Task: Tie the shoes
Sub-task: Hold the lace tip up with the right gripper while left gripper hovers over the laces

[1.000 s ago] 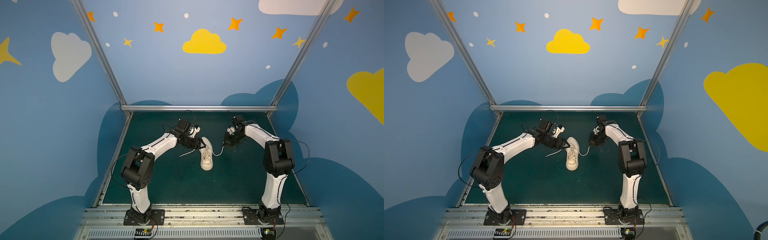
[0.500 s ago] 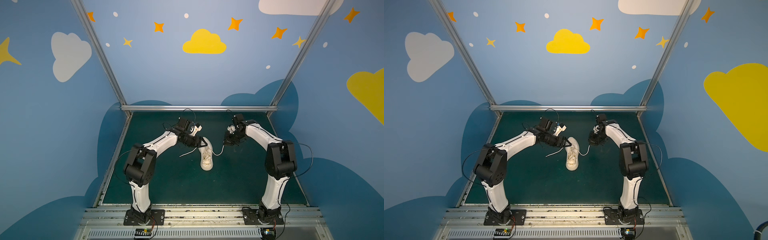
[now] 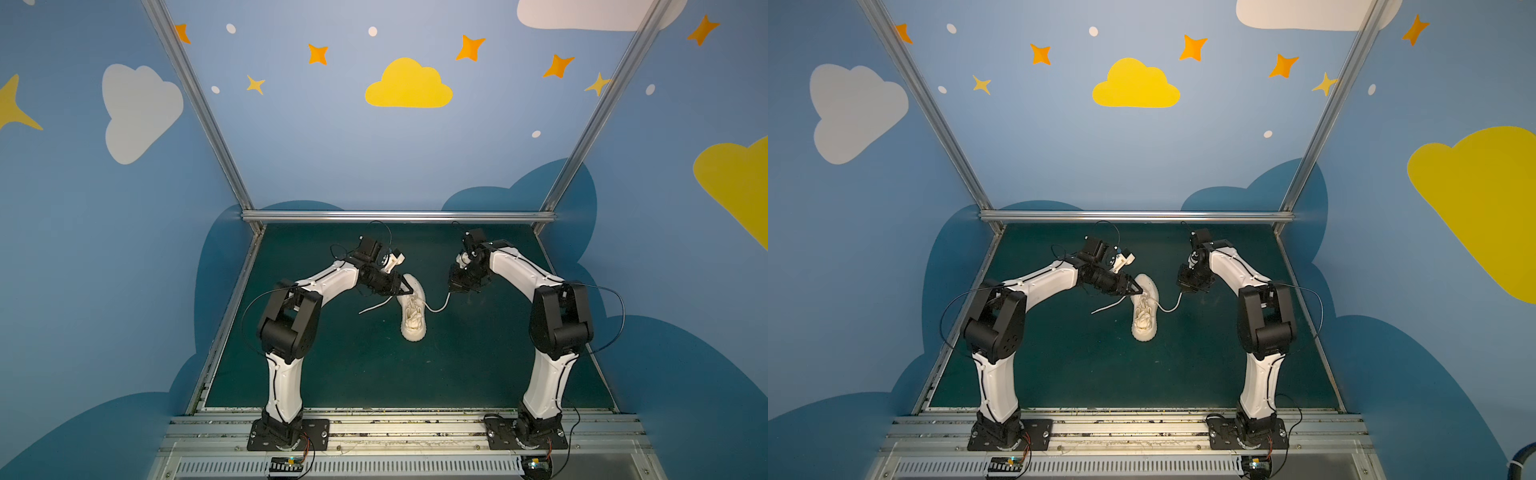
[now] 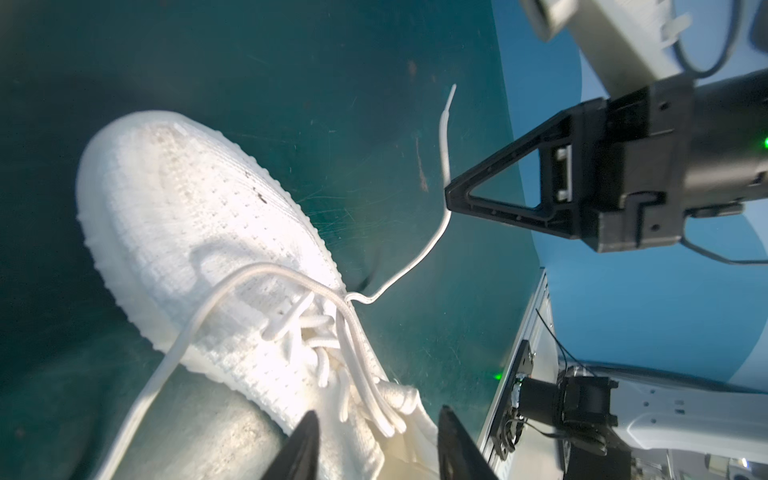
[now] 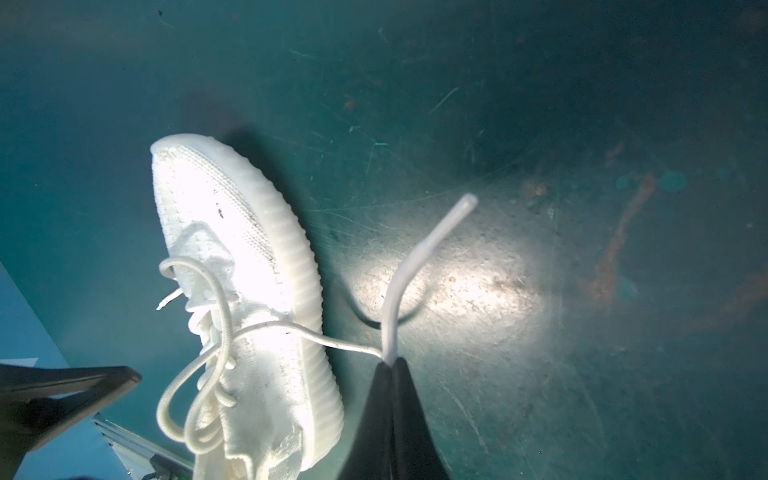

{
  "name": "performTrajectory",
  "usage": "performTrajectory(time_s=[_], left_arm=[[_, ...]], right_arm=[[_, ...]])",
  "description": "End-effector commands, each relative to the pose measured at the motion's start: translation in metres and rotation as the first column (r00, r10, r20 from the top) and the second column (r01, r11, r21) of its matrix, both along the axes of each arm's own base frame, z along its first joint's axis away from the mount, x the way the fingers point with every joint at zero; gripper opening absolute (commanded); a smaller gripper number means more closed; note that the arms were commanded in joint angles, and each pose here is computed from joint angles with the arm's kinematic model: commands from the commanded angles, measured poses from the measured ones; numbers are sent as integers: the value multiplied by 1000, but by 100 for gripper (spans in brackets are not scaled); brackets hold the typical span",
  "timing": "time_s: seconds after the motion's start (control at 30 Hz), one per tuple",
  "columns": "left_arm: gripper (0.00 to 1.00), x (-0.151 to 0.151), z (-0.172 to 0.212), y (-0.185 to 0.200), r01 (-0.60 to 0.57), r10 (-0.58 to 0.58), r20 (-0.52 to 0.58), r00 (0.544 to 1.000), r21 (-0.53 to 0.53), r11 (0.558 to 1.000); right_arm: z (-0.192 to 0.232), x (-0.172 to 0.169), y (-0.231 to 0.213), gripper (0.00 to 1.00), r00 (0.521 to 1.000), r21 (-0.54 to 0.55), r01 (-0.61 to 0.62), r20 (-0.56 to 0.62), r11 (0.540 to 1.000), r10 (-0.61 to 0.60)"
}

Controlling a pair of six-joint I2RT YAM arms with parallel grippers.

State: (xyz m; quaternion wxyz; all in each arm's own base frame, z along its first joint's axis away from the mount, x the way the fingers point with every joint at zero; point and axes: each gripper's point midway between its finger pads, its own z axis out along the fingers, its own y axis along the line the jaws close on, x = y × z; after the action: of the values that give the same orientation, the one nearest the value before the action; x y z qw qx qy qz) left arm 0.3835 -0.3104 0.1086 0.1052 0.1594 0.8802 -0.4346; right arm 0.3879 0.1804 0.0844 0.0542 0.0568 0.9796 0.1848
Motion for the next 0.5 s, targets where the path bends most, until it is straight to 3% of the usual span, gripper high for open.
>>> performTrajectory(time_s=[0.0,0.47], left_arm=[[44,1,2,-4,10,-11,-40,999,-21,1000],[40,-4,-17,-18,38,-37,-108,993,5,999]], right_arm=[[19,5,6,0,999,12,-18,39,1000,17],[36,5,2,0,997,0,-19,74,1000,19]])
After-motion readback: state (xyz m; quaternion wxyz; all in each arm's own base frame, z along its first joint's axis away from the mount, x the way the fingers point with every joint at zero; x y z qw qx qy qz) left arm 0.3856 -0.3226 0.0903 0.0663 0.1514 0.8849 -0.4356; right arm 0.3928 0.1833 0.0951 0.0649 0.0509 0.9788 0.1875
